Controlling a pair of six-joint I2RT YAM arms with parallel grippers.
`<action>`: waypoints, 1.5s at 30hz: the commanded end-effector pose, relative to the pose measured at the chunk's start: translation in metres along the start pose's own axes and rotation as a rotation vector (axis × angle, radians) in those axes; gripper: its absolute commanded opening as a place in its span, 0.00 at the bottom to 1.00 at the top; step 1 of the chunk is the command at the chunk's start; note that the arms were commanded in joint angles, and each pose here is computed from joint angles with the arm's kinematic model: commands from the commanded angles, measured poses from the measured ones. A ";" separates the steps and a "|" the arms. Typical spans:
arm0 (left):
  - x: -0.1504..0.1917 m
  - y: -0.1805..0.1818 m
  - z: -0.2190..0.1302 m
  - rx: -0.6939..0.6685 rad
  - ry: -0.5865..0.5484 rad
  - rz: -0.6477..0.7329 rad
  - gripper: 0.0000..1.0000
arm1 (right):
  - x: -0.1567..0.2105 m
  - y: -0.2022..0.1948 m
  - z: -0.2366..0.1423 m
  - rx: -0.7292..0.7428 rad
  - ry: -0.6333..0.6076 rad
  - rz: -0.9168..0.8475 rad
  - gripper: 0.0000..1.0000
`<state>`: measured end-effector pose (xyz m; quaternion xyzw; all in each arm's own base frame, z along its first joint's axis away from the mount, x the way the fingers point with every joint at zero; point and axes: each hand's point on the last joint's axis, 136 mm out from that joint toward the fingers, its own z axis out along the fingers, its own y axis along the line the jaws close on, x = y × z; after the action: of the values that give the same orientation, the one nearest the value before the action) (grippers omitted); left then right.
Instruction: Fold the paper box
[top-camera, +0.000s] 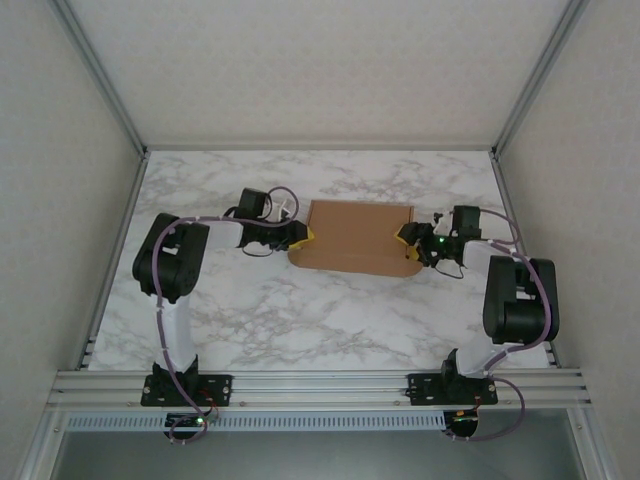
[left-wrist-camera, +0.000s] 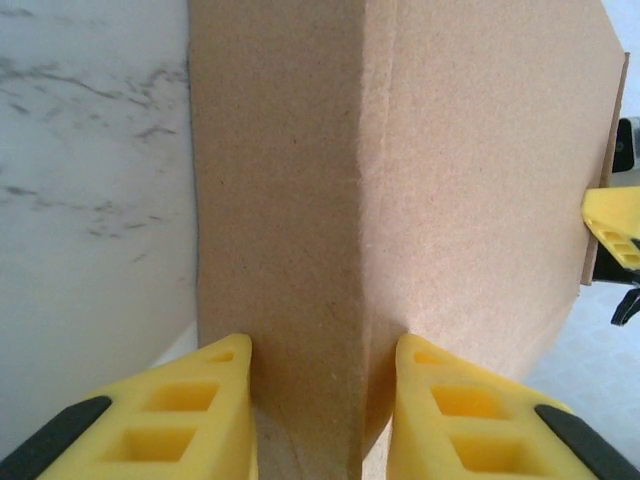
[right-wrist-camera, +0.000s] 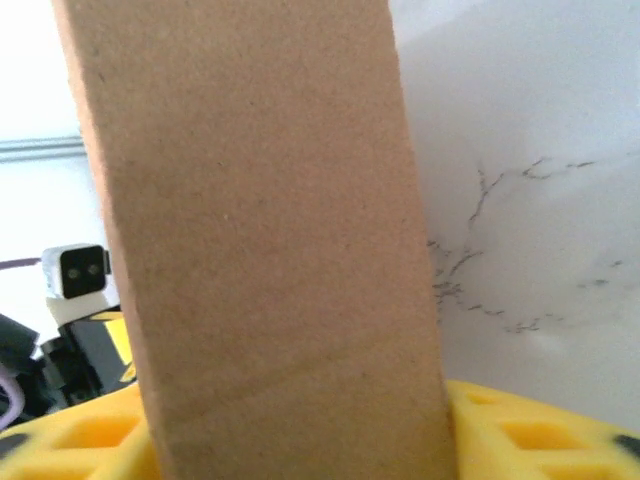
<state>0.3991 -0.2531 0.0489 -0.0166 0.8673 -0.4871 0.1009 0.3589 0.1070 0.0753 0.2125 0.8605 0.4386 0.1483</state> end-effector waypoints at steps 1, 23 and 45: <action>0.007 0.013 -0.005 -0.088 0.018 -0.025 0.42 | 0.004 0.013 -0.002 -0.050 0.009 0.003 0.46; 0.041 -0.106 -0.045 -0.698 -0.243 1.202 0.70 | 0.032 0.018 -0.009 0.018 0.037 0.111 0.44; 0.059 -0.081 0.031 -0.827 -0.154 1.463 0.75 | 0.050 0.062 -0.012 -0.095 0.096 0.141 0.44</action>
<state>0.3397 -0.3237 0.0953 0.4720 0.7703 0.0440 0.4265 0.3288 0.1381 0.0971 0.2693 0.8475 0.4472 0.0959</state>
